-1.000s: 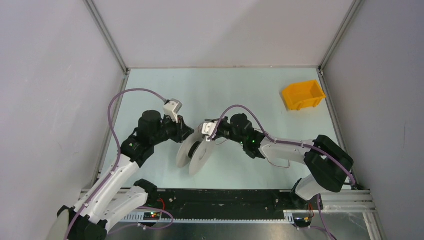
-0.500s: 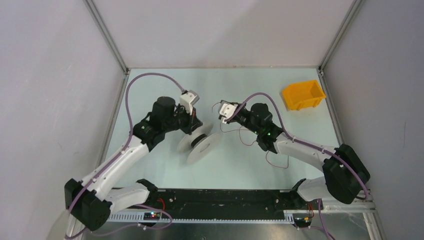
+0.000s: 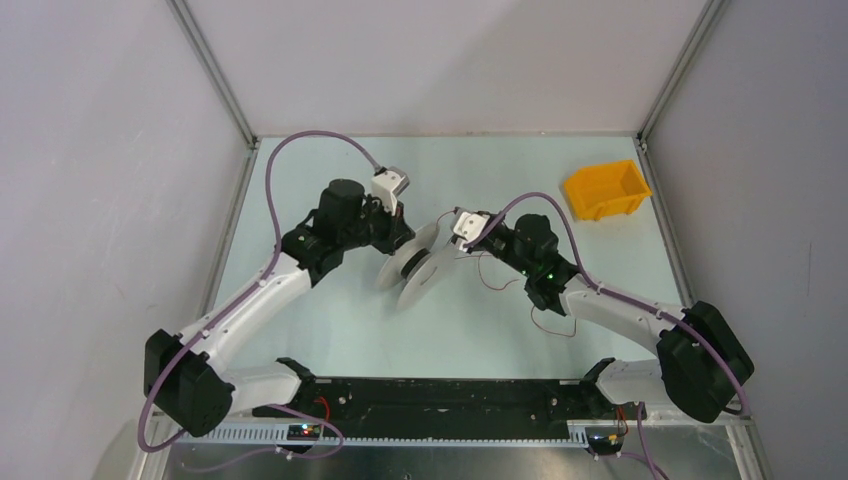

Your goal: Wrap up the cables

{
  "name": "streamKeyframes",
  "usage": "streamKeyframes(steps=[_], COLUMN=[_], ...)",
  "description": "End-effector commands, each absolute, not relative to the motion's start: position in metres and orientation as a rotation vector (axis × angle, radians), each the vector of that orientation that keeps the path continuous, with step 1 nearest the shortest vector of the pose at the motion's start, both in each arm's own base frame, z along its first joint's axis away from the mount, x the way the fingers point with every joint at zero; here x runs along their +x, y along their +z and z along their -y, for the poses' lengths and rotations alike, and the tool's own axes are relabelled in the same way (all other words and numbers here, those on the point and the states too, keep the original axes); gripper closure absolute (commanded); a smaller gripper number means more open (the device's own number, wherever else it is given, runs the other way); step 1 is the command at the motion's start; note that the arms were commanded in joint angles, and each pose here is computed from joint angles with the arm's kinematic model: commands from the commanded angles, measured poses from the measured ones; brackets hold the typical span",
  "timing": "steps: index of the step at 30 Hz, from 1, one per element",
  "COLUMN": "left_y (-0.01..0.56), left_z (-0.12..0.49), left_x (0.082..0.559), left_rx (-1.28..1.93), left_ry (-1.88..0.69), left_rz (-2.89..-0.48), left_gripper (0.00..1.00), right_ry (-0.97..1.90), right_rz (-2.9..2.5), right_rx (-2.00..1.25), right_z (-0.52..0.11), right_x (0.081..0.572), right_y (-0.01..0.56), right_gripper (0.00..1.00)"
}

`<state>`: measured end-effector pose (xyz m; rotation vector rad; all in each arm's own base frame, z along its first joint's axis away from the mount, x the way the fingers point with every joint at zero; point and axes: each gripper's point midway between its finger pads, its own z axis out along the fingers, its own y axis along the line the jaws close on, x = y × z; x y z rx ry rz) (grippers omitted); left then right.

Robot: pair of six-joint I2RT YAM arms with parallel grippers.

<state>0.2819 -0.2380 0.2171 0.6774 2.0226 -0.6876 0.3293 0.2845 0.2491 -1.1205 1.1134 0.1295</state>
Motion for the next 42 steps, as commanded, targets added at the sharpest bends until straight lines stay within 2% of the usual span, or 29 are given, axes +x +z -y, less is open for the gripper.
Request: streamKeyframes(steps=[1, 9, 16, 30, 42], left_y=[0.24, 0.24, 0.259, 0.239, 0.231], left_z=[0.249, 0.241, 0.221, 0.184, 0.204], left_x=[0.292, 0.304, 0.317, 0.293, 0.296], left_rx=[0.651, 0.537, 0.417, 0.331, 0.444], left_ry=[-0.718, -0.705, -0.694, -0.715, -0.815], left_rz=[-1.943, -1.986, -1.964, -1.983, -2.0], left_gripper=[0.85, 0.65, 0.54, 0.51, 0.48], right_ry=[0.148, 0.166, 0.185, 0.14, 0.14], right_rz=[-1.059, -1.01, -0.955, -0.965, -0.979], right_rx=[-1.091, -1.115, -1.145, -1.217, -1.278], right_z=[-0.284, -0.293, -0.308, -0.354, -0.369], right_x=[0.325, 0.323, 0.324, 0.327, 0.326], right_y=[0.267, 0.268, 0.269, 0.257, 0.235], right_gripper=[1.0, 1.0, 1.0, 1.0, 1.0])
